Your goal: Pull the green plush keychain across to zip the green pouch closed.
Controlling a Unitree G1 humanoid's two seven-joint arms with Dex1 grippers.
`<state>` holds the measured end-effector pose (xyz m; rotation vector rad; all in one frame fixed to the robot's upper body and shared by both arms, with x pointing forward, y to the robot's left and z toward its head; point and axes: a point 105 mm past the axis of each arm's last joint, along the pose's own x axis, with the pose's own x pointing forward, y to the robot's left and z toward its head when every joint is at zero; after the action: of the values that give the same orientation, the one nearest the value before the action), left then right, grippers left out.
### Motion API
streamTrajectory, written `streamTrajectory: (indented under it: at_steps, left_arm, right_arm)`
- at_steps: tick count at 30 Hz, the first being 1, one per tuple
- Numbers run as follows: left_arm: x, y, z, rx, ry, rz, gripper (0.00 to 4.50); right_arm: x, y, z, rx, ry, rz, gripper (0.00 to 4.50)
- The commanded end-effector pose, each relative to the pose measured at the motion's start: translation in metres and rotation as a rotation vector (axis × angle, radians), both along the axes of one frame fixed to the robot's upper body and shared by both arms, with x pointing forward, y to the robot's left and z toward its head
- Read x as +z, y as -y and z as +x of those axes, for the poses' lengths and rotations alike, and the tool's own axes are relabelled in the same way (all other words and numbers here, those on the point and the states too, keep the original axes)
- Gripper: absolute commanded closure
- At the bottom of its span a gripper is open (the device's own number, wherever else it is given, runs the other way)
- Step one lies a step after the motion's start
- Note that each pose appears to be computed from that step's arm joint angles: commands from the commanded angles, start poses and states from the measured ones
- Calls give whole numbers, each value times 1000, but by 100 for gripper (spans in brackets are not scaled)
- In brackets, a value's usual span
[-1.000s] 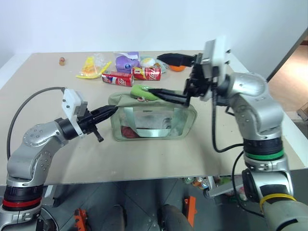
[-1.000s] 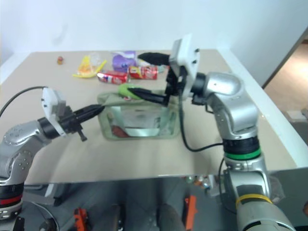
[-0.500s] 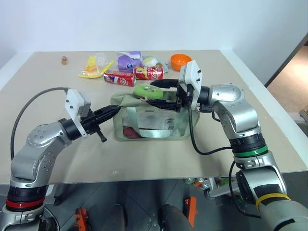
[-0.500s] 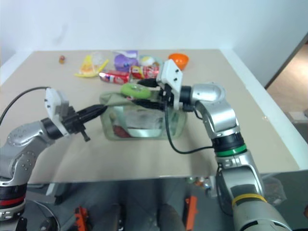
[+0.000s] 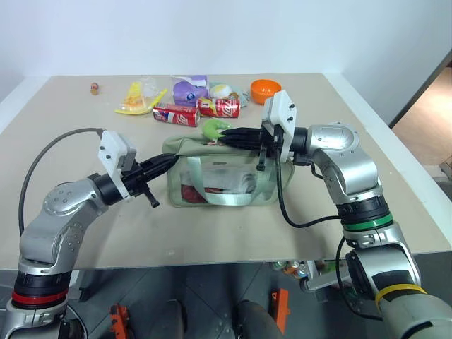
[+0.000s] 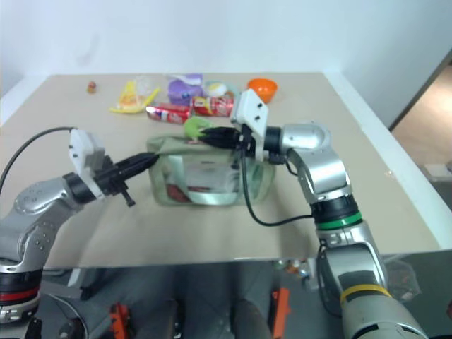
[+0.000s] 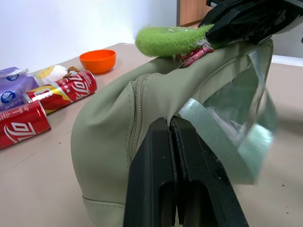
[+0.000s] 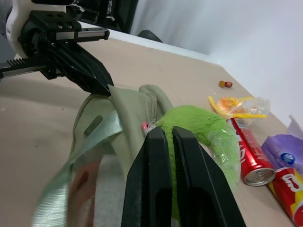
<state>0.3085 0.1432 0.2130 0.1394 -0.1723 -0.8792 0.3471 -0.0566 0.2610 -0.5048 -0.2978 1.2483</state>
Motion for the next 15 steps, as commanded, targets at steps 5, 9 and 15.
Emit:
streamTrajectory:
  at_steps: [5,9,15]
  left_arm:
    - [4,2,10,45,22,-4,450]
    - [8,0,15,90,38,-24,450]
    - [11,-3,23,167,50,-59,450]
  right_arm:
    - [49,31,-12,-64,196,92,439]
    - [54,51,-15,-137,229,95,439]
    - [50,84,-14,-280,235,86,439]
